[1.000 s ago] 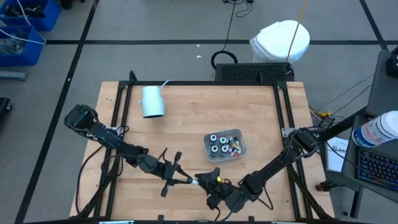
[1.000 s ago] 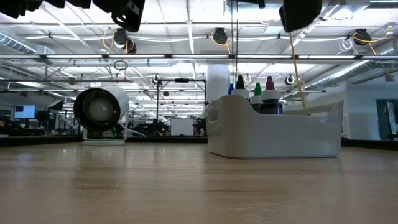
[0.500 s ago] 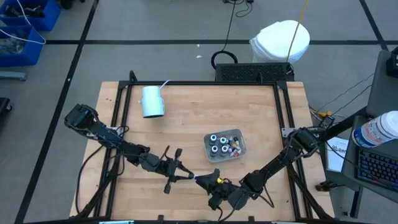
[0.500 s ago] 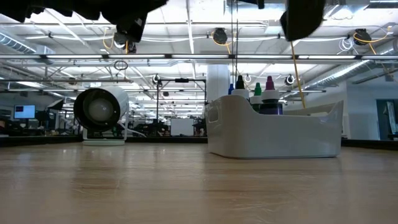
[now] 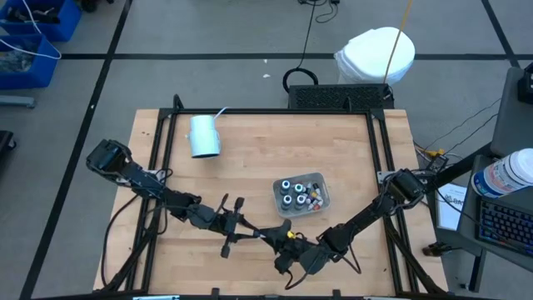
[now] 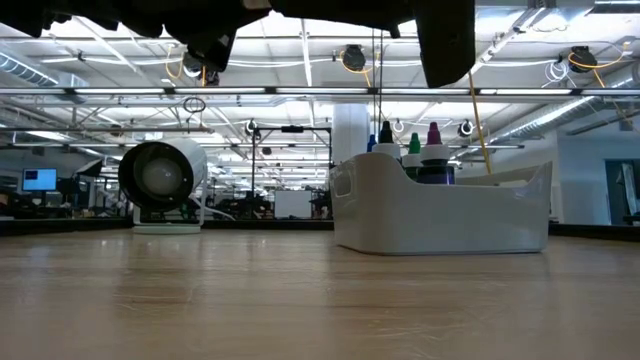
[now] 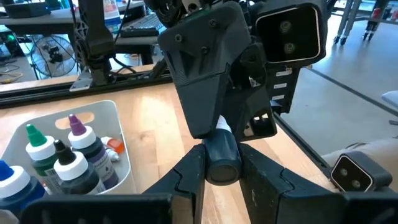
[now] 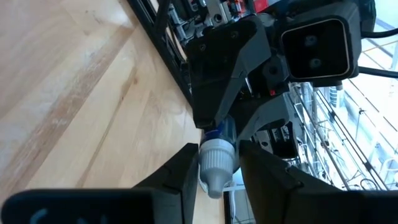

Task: Pick & Place food coloring
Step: Put the small blue food coloring bottle into the gray bin, then adjust the gray bin on the table

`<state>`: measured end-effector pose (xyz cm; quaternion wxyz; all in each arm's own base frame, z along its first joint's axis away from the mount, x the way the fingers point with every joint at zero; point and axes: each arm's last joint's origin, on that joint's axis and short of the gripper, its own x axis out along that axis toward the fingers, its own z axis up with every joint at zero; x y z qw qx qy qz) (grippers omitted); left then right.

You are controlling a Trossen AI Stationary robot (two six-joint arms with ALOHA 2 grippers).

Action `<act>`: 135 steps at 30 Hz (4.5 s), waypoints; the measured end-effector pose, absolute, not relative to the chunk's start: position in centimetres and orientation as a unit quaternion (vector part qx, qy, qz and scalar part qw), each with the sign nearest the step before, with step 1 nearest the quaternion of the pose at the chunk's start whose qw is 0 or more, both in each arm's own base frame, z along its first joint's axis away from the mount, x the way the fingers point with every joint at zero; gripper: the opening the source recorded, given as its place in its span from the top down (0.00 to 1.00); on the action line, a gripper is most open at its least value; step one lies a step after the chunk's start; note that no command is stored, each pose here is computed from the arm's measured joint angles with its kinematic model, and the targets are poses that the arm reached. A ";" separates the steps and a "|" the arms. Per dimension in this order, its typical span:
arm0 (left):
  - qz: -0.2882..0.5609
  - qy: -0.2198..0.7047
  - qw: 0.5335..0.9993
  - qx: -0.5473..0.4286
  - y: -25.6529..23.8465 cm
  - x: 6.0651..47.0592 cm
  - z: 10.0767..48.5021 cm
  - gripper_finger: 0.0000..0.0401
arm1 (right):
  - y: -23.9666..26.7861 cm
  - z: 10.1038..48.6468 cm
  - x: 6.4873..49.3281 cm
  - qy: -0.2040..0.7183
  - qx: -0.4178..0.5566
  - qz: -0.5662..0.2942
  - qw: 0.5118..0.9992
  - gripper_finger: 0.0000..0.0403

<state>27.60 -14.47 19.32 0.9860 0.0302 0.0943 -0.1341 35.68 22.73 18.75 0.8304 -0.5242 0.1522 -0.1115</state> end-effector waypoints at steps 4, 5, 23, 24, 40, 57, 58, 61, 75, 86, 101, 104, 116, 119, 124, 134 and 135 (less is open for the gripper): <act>-0.134 0.094 0.986 0.030 -14.5 27.6 19.3 0.78 | 22.7 18.7 35.7 0.155 -0.525 -0.117 0.828 0.77; -0.132 0.094 0.986 0.030 -14.4 27.6 19.3 0.78 | 22.7 18.7 35.6 0.158 -0.527 -0.120 0.827 0.79; -0.135 0.105 0.985 0.020 -14.5 27.6 19.2 0.78 | 23.6 18.6 34.8 0.171 -0.538 -0.138 0.814 0.85; -0.134 0.107 0.985 0.018 -14.5 27.6 19.2 0.78 | 23.7 18.6 34.7 0.174 -0.544 -0.141 0.809 0.85; -0.119 0.115 0.986 -0.016 -14.4 27.5 19.0 0.69 | 24.2 18.3 33.8 0.190 -0.542 -0.168 0.801 0.86; -0.110 0.157 0.981 -0.008 -14.3 27.3 18.2 0.11 | 25.1 23.7 31.9 0.214 -0.559 -0.234 0.766 0.86; -0.110 0.157 0.981 -0.009 -14.3 27.3 18.2 0.10 | 24.9 24.3 31.7 0.219 -0.560 -0.238 0.763 0.85; -0.109 0.161 0.981 -0.010 -14.3 27.3 18.1 0.10 | 24.2 26.6 30.7 0.227 -0.558 -0.249 0.758 0.85; -0.105 0.172 0.979 -0.018 -14.2 27.2 17.9 0.10 | 13.2 32.5 27.7 0.310 -0.331 -0.128 0.882 0.85; -0.104 0.183 0.978 -0.009 -14.2 27.2 17.7 0.10 | 4.8 30.5 25.7 0.596 -0.082 -0.028 0.798 0.85; -0.095 0.193 0.976 -0.027 -14.1 27.2 17.6 0.10 | 5.2 24.4 27.0 0.638 -0.041 0.031 0.768 0.84; -0.094 0.192 0.976 -0.034 -14.1 27.2 17.6 0.10 | 4.8 22.9 27.1 0.656 -0.038 0.021 0.753 0.84; -0.100 0.171 0.979 -0.046 -14.2 27.3 18.0 0.10 | 2.6 19.8 28.5 0.666 0.014 -0.001 0.746 0.84; -0.099 0.171 0.979 -0.053 -14.2 27.3 18.1 0.10 | 2.4 18.6 29.0 0.681 0.026 0.001 0.732 0.83; -0.099 0.172 0.979 -0.053 -14.2 27.3 18.1 0.10 | 2.0 16.8 29.1 0.719 0.027 -0.009 0.694 0.83; -0.099 0.173 0.979 -0.050 -14.2 27.3 18.0 0.10 | 1.9 17.5 29.0 0.708 0.022 -0.006 0.706 0.74; -0.099 0.172 0.979 -0.050 -14.2 27.3 18.0 0.10 | 1.9 17.8 28.9 0.704 0.024 -0.008 0.710 0.72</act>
